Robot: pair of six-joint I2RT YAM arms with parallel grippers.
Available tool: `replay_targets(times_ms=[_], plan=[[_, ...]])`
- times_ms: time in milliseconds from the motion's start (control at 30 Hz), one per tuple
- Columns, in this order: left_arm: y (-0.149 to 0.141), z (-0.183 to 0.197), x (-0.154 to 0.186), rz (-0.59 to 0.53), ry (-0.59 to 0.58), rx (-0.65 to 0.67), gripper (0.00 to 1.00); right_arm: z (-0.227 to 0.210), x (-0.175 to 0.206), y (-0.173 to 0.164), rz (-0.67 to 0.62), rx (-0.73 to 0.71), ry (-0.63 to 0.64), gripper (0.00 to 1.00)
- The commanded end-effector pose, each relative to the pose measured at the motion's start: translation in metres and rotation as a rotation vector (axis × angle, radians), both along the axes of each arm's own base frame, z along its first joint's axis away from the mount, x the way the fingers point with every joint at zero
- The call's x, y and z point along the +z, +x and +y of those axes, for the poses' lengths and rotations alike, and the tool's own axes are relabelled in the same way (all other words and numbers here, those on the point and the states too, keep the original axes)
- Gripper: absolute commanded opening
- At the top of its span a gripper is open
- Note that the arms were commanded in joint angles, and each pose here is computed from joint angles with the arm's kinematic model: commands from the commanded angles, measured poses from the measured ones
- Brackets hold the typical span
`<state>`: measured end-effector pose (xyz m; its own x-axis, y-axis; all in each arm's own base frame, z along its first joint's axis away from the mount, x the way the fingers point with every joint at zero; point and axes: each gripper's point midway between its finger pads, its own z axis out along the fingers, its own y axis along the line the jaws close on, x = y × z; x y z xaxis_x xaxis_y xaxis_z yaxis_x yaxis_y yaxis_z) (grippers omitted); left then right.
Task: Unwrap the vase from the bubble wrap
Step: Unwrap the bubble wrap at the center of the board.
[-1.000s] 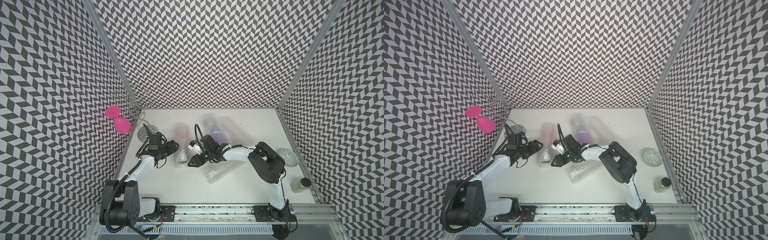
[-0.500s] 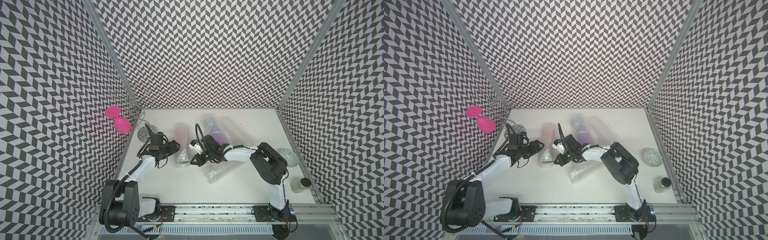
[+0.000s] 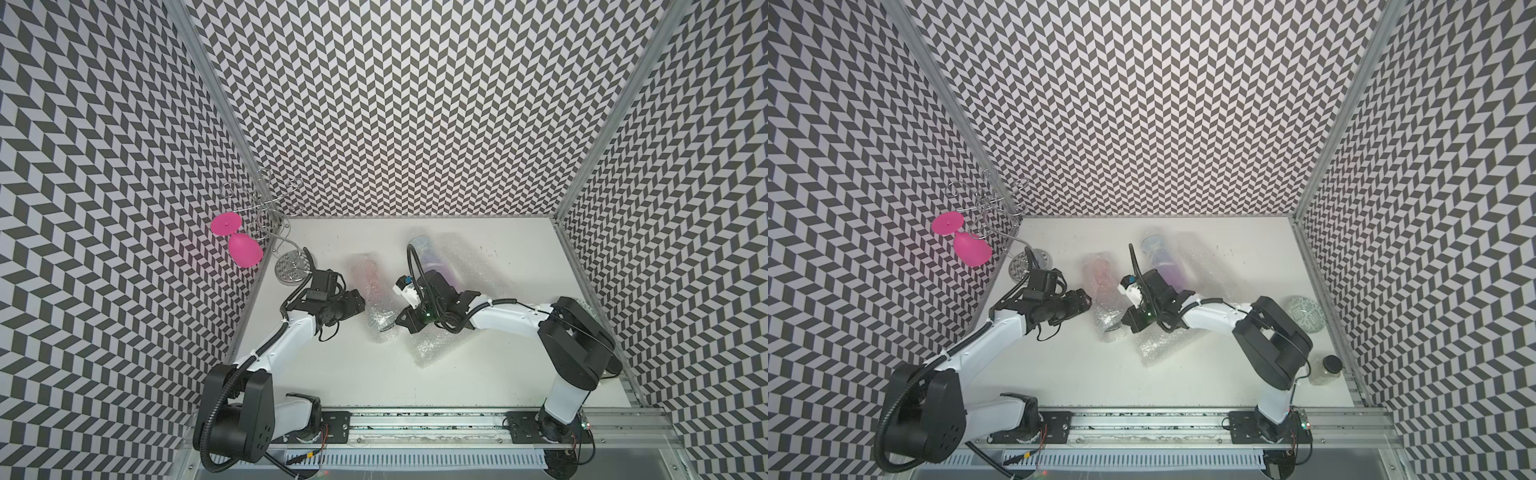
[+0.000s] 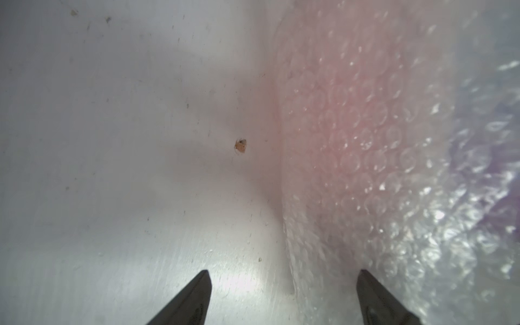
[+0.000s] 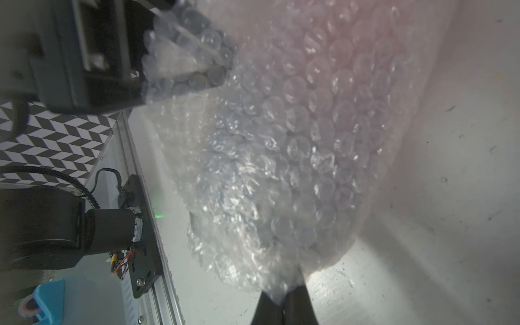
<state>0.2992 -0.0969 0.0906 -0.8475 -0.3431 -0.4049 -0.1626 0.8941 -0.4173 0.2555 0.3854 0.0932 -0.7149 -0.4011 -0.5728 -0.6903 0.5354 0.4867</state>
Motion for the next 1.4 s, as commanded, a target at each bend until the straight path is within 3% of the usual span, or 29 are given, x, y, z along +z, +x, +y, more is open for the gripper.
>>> replay_targets(times_ms=[0,233,500,800,867,967,1133,1367], plan=[[-0.022,-0.008,0.014,0.006,0.065,-0.041,0.82,0.015,0.035,0.010,-0.101,0.009,0.097,0.00],[-0.054,-0.049,0.035,-0.056,0.156,-0.184,0.84,0.016,0.036,-0.001,-0.110,0.058,0.085,0.00],[-0.074,-0.086,0.027,-0.083,0.152,-0.282,0.80,0.017,0.039,-0.015,-0.099,0.127,0.122,0.00],[-0.072,-0.073,0.013,-0.075,0.271,-0.227,0.58,0.014,0.041,-0.020,-0.104,0.137,0.136,0.00],[-0.071,-0.070,0.012,-0.080,0.283,-0.217,0.48,0.015,0.042,-0.020,-0.105,0.140,0.139,0.00],[-0.071,-0.067,0.009,-0.077,0.300,-0.211,0.45,0.015,0.045,-0.019,-0.113,0.141,0.139,0.00],[-0.068,-0.072,0.007,-0.087,0.295,-0.222,0.39,0.017,0.046,-0.019,-0.115,0.152,0.141,0.00],[-0.067,-0.075,0.007,-0.090,0.288,-0.232,0.19,0.017,0.046,-0.020,-0.114,0.158,0.144,0.00]])
